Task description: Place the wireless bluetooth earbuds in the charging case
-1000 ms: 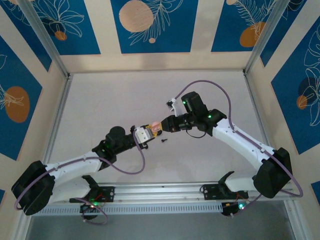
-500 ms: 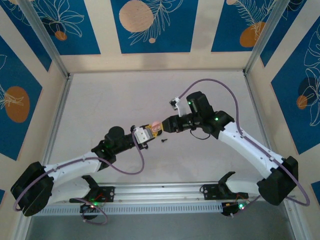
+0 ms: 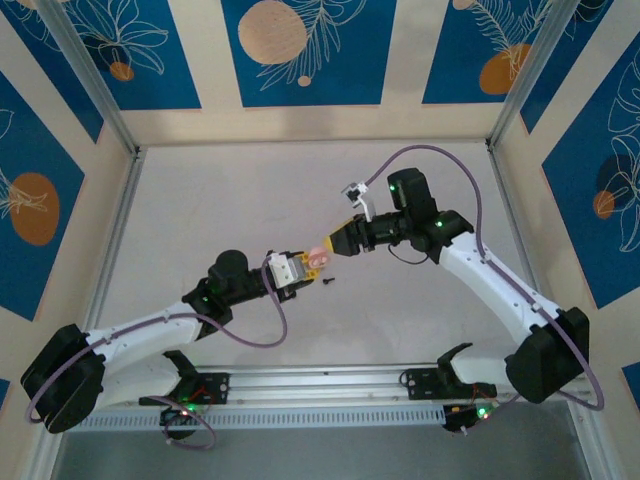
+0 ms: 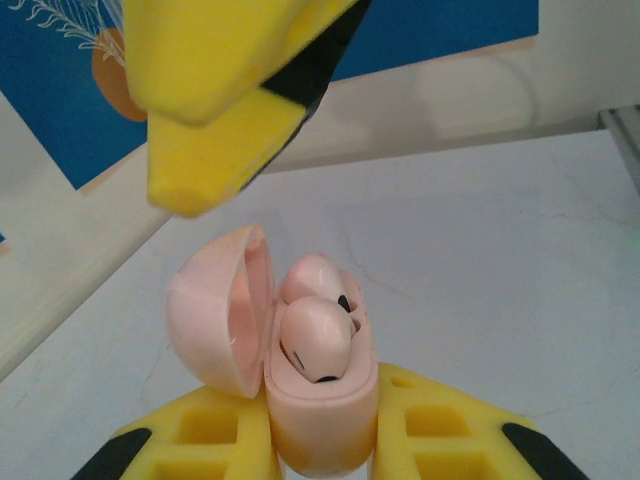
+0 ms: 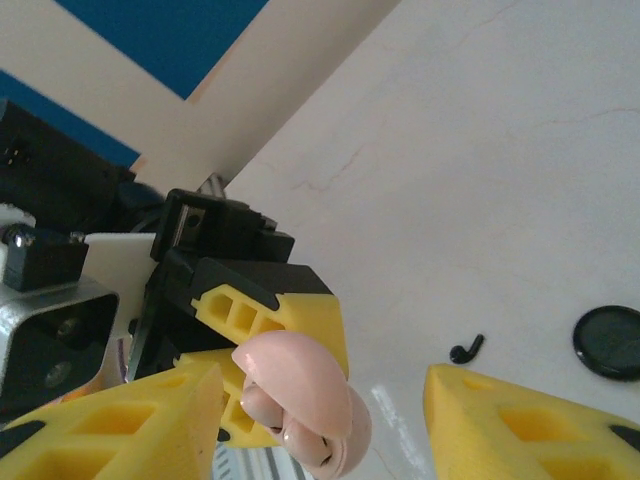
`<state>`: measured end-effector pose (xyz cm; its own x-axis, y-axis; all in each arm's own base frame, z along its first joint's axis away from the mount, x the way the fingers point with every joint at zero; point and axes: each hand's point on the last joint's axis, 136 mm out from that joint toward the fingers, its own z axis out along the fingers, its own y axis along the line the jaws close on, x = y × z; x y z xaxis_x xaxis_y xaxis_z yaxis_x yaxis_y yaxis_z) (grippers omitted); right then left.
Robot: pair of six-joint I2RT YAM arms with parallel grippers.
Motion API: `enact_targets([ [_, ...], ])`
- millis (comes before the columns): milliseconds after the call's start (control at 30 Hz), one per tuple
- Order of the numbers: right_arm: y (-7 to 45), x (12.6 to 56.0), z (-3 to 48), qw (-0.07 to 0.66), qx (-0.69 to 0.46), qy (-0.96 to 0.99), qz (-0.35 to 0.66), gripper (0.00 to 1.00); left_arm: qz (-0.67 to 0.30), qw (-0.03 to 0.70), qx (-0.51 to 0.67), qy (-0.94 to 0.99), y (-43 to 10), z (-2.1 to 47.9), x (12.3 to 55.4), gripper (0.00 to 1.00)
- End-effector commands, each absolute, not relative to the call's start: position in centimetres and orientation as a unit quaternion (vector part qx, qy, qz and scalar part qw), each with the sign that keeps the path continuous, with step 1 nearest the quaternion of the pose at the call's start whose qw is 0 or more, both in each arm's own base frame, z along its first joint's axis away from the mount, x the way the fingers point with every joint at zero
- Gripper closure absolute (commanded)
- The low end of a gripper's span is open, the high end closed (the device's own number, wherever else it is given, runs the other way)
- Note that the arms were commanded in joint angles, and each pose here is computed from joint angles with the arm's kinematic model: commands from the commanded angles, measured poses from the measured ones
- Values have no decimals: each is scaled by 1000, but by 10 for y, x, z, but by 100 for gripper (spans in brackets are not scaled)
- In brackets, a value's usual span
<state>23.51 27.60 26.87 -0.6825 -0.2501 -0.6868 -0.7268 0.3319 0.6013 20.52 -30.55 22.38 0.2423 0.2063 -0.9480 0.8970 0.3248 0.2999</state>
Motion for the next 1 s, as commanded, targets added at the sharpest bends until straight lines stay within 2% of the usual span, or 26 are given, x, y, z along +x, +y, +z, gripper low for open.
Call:
enact_targets([
  [0, 284, 223, 291, 246, -362, 727, 530, 44, -320, 611, 508, 515, -313, 249, 194, 80],
  [333, 291, 222, 283, 217, -369, 715, 553, 45, -326, 620, 503, 507, -313, 258, 193, 79],
  [500, 291, 210, 286, 204, -379, 701, 569, 50, -317, 629, 490, 514, -311, 260, 199, 79],
  [833, 271, 178, 291, 226, -389, 678, 581, 60, -294, 628, 475, 542, -304, 253, 211, 79],
  [967, 261, 188, 286, 243, -358, 705, 562, 60, -297, 621, 465, 556, -304, 251, 215, 79],
])
